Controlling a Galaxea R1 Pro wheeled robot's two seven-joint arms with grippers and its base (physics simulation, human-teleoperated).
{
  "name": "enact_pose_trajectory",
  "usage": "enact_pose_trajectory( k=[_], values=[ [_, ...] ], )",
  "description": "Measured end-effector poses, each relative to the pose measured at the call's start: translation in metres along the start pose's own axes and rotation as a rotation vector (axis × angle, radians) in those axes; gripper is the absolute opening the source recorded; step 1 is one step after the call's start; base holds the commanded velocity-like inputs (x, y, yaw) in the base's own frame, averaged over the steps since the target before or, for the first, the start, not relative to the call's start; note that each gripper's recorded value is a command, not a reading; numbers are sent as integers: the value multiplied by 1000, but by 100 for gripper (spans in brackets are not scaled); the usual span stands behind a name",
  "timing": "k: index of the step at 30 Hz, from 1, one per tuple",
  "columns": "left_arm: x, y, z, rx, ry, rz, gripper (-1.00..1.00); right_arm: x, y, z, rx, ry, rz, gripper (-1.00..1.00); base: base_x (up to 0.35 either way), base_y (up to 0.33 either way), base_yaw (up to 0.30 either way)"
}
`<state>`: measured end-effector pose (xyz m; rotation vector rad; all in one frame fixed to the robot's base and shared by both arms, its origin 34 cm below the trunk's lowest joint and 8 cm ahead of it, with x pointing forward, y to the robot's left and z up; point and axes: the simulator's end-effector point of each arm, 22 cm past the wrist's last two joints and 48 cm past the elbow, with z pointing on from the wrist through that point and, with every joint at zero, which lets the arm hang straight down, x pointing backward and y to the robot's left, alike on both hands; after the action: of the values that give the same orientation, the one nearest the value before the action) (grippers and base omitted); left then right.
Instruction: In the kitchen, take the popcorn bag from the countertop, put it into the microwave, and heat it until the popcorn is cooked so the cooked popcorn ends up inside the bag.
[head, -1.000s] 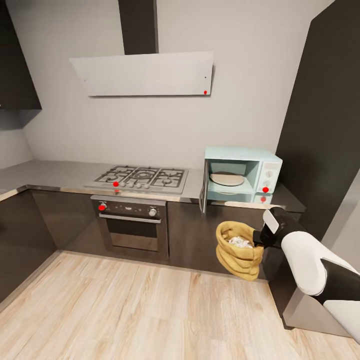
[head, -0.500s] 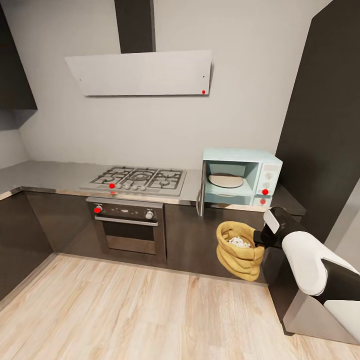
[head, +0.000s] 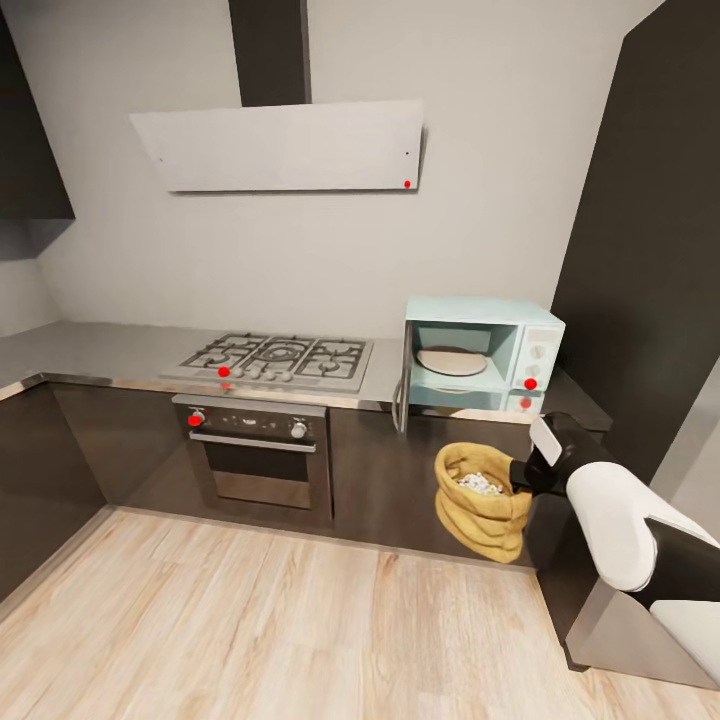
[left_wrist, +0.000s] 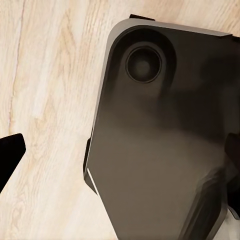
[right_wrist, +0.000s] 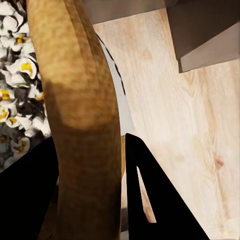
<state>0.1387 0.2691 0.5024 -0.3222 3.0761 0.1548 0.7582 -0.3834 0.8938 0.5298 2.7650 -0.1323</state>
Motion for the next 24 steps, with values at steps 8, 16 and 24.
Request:
enact_pose_trajectory(
  k=[8,16,24],
  values=[
    [0,0,0,0,0,0,100,-1,-2,0,0,-2,6,-100,0,0,0],
    [0,0,0,0,0,0,100,-13,-4,-9,-1,-37,18,-100,0,0,0],
    [0,0,0,0,0,0,100,-67,-23,-53,15,-204,77,-100,0,0,0]
  ],
)
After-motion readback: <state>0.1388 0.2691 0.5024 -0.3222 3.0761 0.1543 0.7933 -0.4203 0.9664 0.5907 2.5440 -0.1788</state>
